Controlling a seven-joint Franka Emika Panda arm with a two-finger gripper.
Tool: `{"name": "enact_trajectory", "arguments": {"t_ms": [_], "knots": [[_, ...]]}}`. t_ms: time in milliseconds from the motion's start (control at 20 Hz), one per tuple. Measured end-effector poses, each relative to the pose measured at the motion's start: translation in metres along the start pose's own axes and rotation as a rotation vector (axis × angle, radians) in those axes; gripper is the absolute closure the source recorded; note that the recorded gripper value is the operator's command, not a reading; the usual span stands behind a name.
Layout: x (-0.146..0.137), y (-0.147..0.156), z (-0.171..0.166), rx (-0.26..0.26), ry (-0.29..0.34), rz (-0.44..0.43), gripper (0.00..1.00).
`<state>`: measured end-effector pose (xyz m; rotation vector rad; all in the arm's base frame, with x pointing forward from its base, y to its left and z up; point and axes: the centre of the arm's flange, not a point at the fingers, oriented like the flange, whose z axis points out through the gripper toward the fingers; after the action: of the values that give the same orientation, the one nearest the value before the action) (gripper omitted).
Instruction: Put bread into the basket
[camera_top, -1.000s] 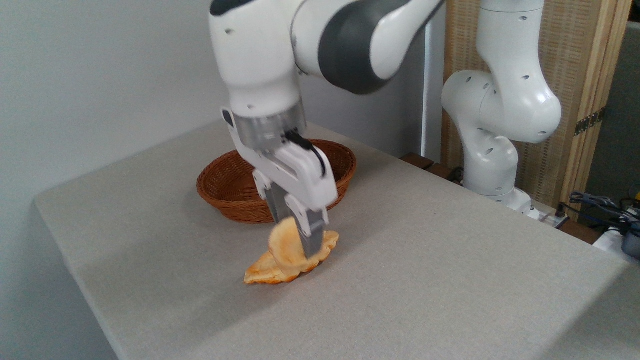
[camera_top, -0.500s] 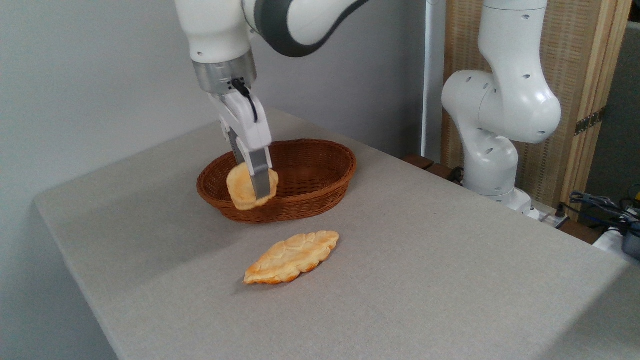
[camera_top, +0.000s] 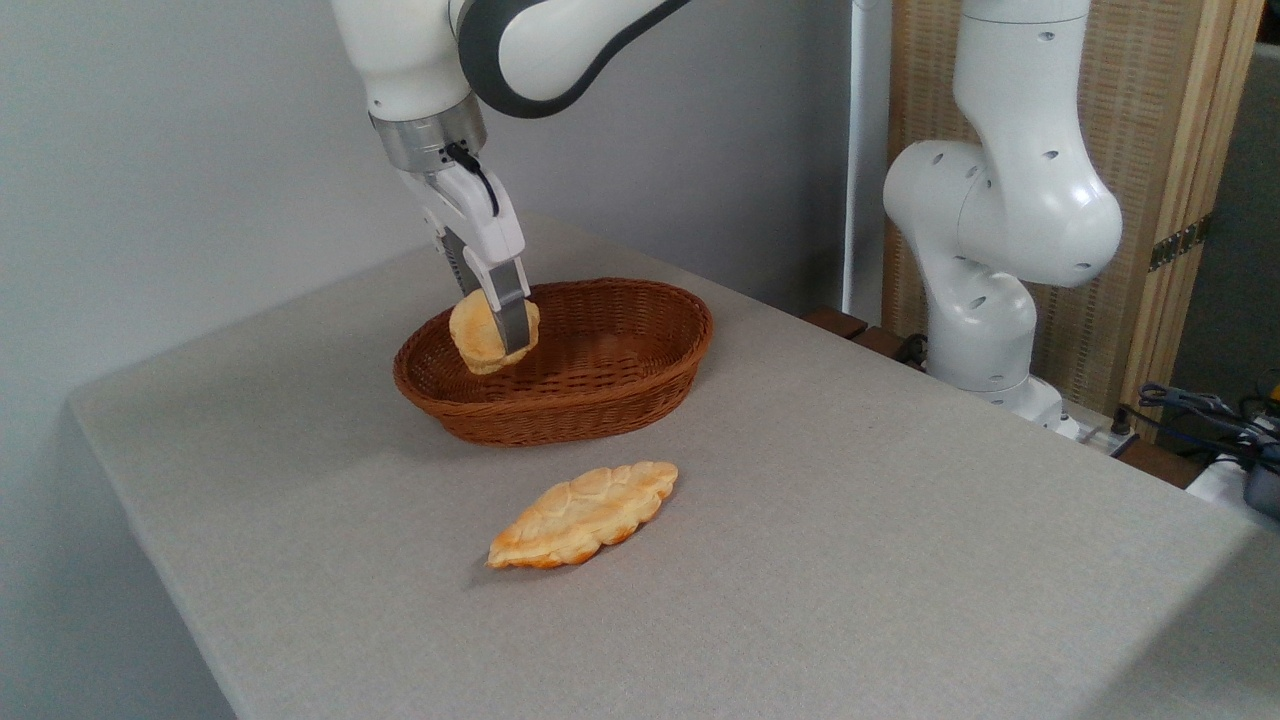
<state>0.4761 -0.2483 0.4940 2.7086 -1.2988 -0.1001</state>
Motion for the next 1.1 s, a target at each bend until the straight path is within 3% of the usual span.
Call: {"name": "enact_trajectory", "arguments": {"t_ms": [50, 450, 750, 1100], "knots": [[0.002, 0.003, 0.002, -0.001, -0.001, -0.013, 0.0], [0.008, 0.006, 0.014, -0.015, -0.018, -0.048, 0.0], [0.007, 0.0, 0.005, -0.007, 0.0, -0.057, 0.0], [-0.032, -0.073, -0.068, 0.058, 0.134, -0.163, 0.0]]}}
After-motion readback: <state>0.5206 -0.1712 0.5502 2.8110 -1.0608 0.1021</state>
